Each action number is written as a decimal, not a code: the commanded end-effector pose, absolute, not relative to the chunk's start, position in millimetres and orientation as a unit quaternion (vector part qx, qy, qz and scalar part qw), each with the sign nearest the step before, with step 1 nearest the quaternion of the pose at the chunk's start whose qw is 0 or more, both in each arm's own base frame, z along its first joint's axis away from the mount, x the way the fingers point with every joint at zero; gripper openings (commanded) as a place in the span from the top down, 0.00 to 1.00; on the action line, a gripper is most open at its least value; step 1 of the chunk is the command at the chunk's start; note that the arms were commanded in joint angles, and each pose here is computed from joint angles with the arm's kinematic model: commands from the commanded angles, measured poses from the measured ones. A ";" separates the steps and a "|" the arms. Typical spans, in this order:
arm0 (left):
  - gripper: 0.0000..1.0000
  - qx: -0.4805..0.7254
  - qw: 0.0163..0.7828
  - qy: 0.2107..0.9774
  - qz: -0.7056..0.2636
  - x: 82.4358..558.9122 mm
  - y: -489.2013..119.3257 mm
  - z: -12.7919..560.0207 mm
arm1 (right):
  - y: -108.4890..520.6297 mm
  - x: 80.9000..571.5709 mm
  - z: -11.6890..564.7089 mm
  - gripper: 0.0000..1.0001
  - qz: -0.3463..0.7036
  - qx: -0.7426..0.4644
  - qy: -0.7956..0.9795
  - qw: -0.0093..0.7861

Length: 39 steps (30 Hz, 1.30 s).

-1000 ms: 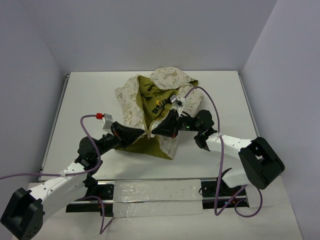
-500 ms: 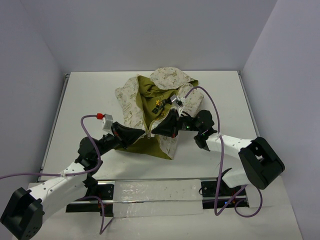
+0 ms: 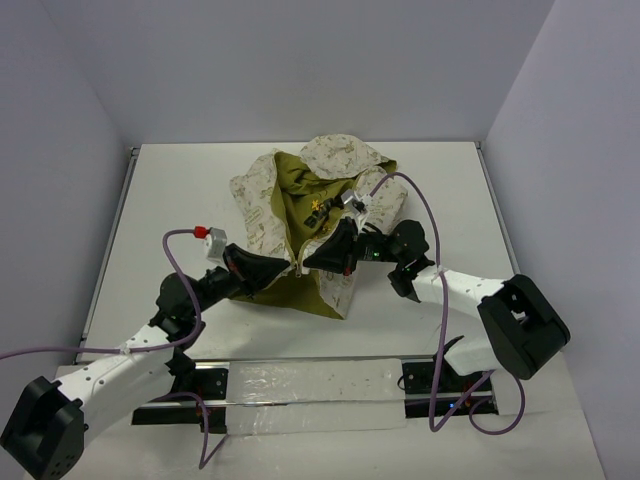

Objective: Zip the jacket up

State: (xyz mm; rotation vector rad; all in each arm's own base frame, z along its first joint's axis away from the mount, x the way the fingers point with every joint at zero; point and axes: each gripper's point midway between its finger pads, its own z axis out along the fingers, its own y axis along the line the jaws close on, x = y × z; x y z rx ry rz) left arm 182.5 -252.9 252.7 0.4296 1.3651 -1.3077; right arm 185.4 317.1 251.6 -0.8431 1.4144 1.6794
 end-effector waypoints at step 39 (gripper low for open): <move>1.00 0.210 0.527 0.550 -0.614 157.5 -263.0 270.3 | 307.8 214.4 296.4 1.00 0.630 -0.344 0.500 0.485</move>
